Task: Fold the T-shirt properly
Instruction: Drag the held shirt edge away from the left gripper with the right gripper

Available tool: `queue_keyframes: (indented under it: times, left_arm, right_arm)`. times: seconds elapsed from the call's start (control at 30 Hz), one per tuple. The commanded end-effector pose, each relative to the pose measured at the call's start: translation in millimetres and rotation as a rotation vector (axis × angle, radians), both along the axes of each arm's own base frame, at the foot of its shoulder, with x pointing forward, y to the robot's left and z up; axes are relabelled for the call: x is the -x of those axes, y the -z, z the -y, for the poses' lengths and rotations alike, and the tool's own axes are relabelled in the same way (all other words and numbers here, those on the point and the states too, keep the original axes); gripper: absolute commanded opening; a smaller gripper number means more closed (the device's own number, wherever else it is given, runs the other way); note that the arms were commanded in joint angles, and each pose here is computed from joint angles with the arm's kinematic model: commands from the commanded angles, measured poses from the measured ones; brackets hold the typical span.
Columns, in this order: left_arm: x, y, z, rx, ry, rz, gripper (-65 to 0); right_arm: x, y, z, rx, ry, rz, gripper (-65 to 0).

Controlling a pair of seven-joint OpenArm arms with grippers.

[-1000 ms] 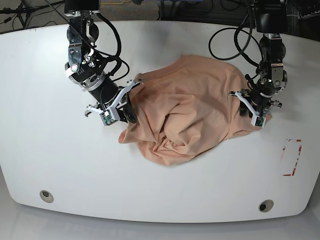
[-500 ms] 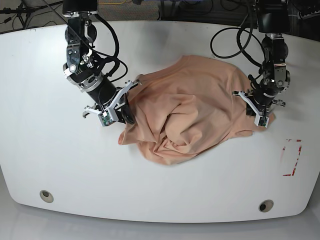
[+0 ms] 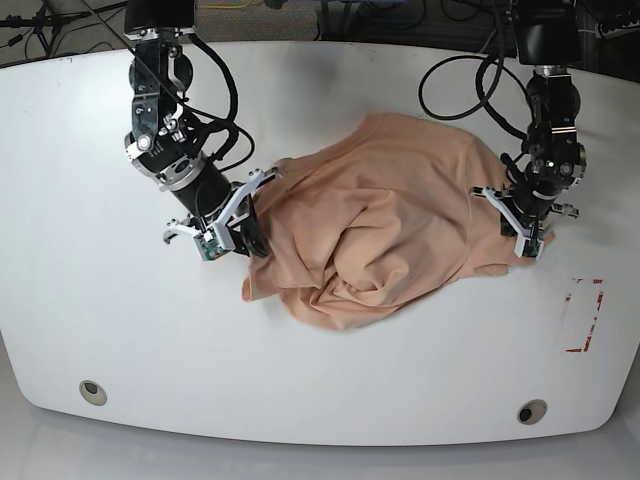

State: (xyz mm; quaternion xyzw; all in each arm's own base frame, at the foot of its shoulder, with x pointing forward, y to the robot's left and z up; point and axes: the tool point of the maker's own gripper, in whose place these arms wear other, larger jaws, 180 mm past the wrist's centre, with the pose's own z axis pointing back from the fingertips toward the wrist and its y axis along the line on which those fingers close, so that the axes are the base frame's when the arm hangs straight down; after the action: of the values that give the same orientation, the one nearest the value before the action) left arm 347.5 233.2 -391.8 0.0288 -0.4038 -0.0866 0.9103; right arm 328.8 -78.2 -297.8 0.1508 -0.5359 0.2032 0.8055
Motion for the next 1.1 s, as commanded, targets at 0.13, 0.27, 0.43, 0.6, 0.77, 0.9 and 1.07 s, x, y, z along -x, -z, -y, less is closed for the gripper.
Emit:
queue_keyframes:
  times: [0.13,0.27,0.43,0.6,0.77,0.9,1.07]
  left_arm:
    - [-13,-32,-13,-0.012,-0.017,0.104,-63.4]
    - [-16,-40,-18,-0.014,-0.024,0.13,-62.3]
    - [-22,-45,-23,-0.023,-0.021,0.153,-52.3]
    - [-26,-53,-21,-0.022,-0.017,0.172,-50.2]
    - [-31,-63,-15,-0.023,-0.008,0.188,-54.2]
    - [-36,-82,-14,-0.037,-0.011,0.212,-59.1]
    - [-39,-97,-13,-0.037,-0.017,0.244,-60.2]
  right_arm:
    - [-12,-23,1,-0.02,0.005,0.075,-64.8]
    - [-14,-26,0,-0.019,0.003,0.083,-64.7]
    - [-23,-37,-3,-0.026,-0.004,0.117,-64.7]
    - [-33,-50,-2,-0.025,-0.004,0.154,-64.6]
    - [-48,-75,-2,-0.022,-0.007,0.221,-64.6]
    - [-63,-100,-1,-0.016,-0.001,0.28,-64.5]
    - [-66,-106,0,-0.015,0.001,0.293,-64.3]
